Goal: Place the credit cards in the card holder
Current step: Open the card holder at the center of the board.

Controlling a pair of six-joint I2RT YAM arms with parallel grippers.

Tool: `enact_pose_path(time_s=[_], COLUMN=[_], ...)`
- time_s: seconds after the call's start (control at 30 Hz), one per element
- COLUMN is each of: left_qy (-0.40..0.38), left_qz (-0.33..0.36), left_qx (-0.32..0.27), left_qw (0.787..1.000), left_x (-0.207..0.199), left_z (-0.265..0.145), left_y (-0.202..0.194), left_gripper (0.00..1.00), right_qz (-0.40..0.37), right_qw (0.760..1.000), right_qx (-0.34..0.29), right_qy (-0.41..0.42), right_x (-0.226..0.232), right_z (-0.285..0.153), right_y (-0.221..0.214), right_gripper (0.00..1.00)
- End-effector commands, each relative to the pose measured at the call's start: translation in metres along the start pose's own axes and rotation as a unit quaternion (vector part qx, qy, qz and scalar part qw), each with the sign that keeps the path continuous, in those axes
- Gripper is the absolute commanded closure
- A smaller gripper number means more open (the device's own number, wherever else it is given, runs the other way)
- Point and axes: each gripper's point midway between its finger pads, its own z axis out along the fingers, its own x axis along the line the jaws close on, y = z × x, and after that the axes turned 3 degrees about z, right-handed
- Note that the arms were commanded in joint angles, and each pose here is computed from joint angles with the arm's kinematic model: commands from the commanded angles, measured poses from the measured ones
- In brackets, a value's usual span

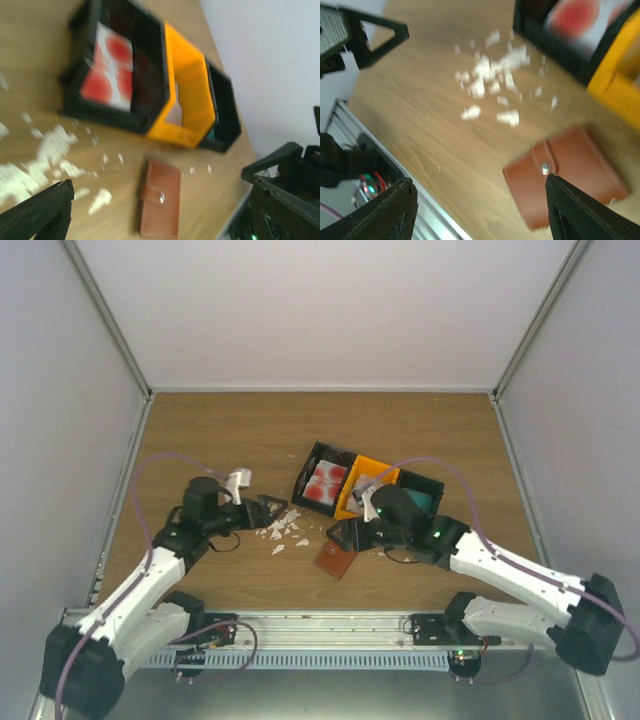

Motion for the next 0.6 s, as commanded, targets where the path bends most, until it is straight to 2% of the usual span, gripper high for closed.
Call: enact_pose_path(time_s=[0.0,0.1,0.13,0.2,0.27,0.4,0.57], left_qy=[-0.031,-0.039,-0.037,-0.033,-0.026,-0.005,-0.002], left_qz=[-0.024,-0.038,-0.04,-0.041,-0.039,-0.037,-0.033], left_qx=[0.066,0.111,0.123,0.144,0.163,0.191,0.214], left_qw=[0.997,0.992,0.991,0.988,0.986,0.981,0.976], left_x=[-0.011,-0.015,-0.015,-0.015,-0.015,-0.011,-0.012], left_z=[0.029,0.045,0.05,0.058,0.066,0.083,0.101], left_y=[-0.048,-0.08,-0.089,-0.103,-0.114,-0.128,-0.137], left_gripper=[0.07,0.15,0.18,0.22,0.27,0.35,0.38], right_qz=[0.071,0.095,0.101,0.105,0.103,0.111,0.112], right_qw=[0.99,0.976,0.972,0.967,0.963,0.964,0.965], right_qx=[0.07,0.112,0.118,0.119,0.112,0.091,0.098], right_qy=[-0.096,-0.158,-0.176,-0.199,-0.222,-0.225,-0.217], right_x=[-0.034,-0.062,-0.071,-0.082,-0.095,-0.114,-0.122], right_z=[0.023,0.029,0.029,0.028,0.027,0.032,0.043], right_y=[-0.062,-0.095,-0.101,-0.107,-0.105,-0.093,-0.088], right_gripper=[0.31,0.36,0.41,0.48,0.5,0.5,0.43])
